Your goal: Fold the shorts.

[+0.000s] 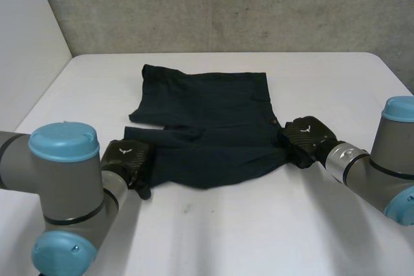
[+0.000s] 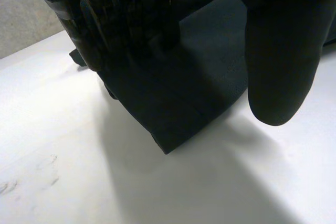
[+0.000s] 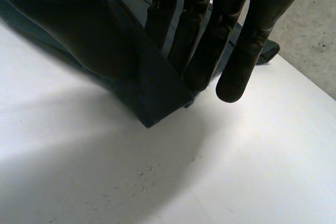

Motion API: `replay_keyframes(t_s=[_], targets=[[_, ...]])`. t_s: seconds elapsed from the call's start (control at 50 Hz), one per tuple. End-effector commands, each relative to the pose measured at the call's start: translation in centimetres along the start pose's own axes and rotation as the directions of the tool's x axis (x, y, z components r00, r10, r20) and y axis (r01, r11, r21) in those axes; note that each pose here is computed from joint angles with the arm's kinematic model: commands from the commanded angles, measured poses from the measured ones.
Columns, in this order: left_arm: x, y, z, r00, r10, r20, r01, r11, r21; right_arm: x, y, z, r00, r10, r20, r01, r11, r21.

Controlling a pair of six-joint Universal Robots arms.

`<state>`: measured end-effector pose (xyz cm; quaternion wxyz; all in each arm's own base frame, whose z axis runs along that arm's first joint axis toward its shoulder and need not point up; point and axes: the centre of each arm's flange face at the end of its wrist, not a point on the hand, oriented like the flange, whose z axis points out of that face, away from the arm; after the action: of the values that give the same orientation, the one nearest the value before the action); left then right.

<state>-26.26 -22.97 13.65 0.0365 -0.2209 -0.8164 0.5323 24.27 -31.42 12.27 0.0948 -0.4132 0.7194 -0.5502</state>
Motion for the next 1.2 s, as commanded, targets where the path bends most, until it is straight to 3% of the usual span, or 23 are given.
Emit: replay_keyframes(t_s=[0.02,0.64,0.78,1.0,1.1,1.2], targets=[[0.2,0.5,1.2,1.0,0.023,0.0,-0.023,1.0,-0.013,-0.1,0.0,-0.1,1.0,0.004,-0.001,-0.004,1.0,-0.003],[-1.1,-0.2,4.7,0.993,0.107,0.053,-0.111,0.992,0.062,-0.5,-1.4,-1.0,1.0,-0.006,-0.002,0.006,1.0,0.001],[-3.2,-4.1,0.1,0.991,0.115,0.062,-0.12,0.989,0.09,-0.9,-3.7,-3.3,1.0,-0.016,0.015,0.017,0.999,-0.033],[-2.9,-4.5,-10.6,0.985,0.134,-0.11,-0.143,0.986,-0.081,-1.7,-6.1,-8.9,0.989,-0.145,0.028,0.148,0.972,-0.182],[-2.3,-2.8,-14.2,0.973,0.131,-0.189,-0.167,0.968,-0.19,-3.6,-5.5,-12.9,0.959,-0.243,0.143,0.275,0.917,-0.29],[-1.0,-0.7,-18.0,0.941,0.123,-0.316,-0.217,0.934,-0.283,-5.4,-4.6,-16.3,0.926,-0.246,0.288,0.344,0.863,-0.369]])
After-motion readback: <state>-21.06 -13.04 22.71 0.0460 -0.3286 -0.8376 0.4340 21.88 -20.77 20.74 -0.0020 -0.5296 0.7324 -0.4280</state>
